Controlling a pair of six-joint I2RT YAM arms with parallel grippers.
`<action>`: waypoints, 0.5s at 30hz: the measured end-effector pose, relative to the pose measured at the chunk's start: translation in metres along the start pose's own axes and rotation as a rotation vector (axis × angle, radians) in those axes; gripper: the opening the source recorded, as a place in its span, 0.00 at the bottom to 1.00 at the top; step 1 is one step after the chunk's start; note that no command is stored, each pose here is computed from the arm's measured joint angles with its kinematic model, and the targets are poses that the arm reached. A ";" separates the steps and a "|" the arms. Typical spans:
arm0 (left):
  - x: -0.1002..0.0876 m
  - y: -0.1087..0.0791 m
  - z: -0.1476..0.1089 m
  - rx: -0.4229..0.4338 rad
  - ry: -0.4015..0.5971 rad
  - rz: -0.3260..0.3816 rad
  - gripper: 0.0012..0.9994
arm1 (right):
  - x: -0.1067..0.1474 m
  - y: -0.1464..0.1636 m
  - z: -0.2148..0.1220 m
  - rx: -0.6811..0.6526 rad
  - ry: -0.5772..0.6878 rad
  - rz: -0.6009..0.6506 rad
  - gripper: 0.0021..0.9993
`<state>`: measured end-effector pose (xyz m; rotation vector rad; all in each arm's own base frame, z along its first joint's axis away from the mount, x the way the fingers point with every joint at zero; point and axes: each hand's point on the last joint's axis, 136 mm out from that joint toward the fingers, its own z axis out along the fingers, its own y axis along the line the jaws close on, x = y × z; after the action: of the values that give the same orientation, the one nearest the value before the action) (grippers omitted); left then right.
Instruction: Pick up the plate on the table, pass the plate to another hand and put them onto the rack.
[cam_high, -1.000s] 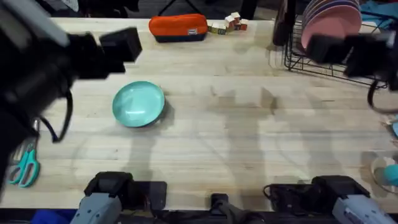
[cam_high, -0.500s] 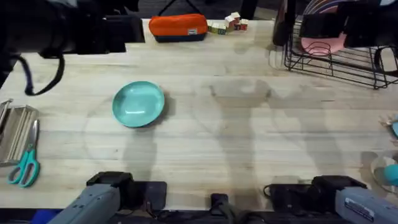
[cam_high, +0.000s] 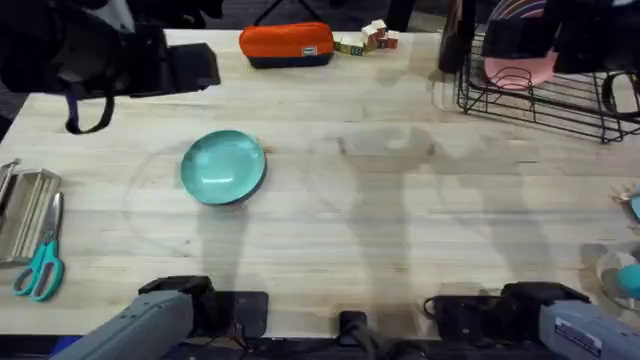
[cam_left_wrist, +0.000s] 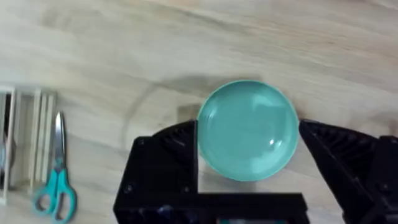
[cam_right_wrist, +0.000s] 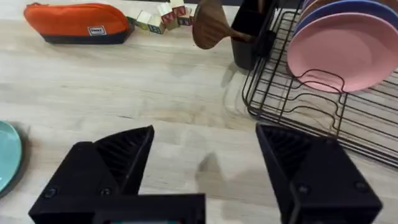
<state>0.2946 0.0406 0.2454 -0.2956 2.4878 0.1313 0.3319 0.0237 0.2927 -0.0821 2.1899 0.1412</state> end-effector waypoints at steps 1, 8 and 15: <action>0.001 0.005 0.002 -0.010 0.010 -0.021 0.99 | 0.000 0.000 0.000 0.000 0.000 0.000 1.00; 0.012 0.038 0.014 -0.050 0.088 -0.159 0.99 | 0.000 0.000 0.000 0.001 -0.001 0.000 1.00; 0.034 0.051 0.030 -0.065 0.219 -0.218 0.99 | -0.002 0.000 0.000 0.000 -0.008 -0.001 1.00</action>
<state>0.2730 0.0890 0.2025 -0.6365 2.6489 0.0930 0.3330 0.0236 0.2943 -0.0823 2.1819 0.1403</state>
